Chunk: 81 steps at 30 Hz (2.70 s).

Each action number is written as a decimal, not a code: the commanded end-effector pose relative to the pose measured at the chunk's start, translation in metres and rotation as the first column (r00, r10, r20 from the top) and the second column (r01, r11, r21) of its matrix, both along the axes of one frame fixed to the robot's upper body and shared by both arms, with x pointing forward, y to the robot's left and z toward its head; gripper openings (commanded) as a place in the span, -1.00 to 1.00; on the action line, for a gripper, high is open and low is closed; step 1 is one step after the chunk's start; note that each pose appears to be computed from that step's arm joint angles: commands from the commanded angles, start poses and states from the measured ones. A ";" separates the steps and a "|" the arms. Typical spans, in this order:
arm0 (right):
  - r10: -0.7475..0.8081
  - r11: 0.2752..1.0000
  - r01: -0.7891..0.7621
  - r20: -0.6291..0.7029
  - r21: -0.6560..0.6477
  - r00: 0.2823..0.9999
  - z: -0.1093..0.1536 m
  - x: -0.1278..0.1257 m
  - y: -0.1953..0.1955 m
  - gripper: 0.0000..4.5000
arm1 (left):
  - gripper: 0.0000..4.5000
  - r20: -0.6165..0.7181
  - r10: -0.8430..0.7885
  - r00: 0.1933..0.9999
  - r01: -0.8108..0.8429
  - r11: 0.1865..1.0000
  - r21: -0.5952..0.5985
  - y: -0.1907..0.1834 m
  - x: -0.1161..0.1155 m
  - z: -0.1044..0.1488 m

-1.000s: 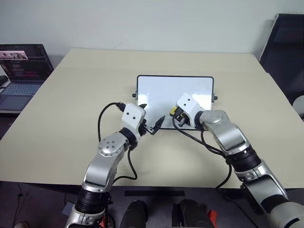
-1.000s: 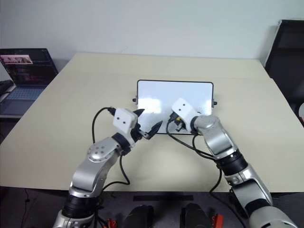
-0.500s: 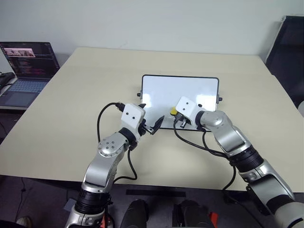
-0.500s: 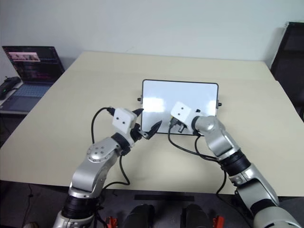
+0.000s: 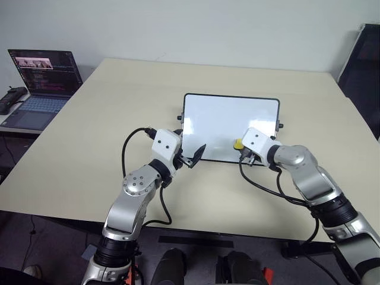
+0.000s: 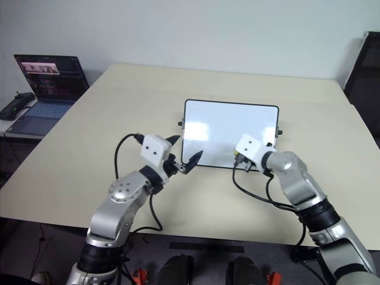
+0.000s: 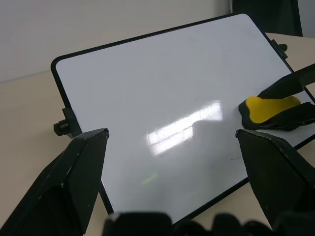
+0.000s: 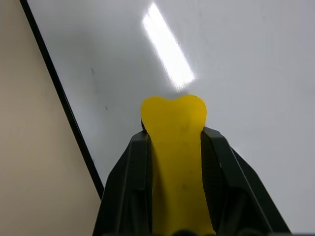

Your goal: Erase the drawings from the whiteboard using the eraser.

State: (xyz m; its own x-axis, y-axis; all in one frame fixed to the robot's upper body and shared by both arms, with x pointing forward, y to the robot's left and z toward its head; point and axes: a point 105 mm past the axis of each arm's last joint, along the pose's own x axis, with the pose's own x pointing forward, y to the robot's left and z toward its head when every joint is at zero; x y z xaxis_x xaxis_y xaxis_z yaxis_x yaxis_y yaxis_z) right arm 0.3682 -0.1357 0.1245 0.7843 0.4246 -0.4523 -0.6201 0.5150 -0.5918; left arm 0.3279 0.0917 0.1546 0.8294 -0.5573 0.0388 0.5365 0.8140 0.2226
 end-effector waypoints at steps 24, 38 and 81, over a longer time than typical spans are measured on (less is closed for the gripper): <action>-0.204 0.811 0.249 -0.144 0.529 0.968 0.077 -0.031 0.013 -0.56 | 1.00 0.044 0.022 0.999 -0.022 1.000 -0.005 0.011 -0.001 0.013; -0.357 0.744 0.391 -0.172 0.541 0.918 0.081 -0.040 -0.008 -0.56 | 1.00 0.074 -0.115 0.991 0.112 0.993 0.049 -0.008 -0.001 0.020; -0.661 0.494 0.799 -0.449 0.344 0.602 0.003 -0.060 -0.107 -0.56 | 1.00 0.022 -0.801 0.599 0.779 0.589 0.215 -0.077 -0.031 -0.013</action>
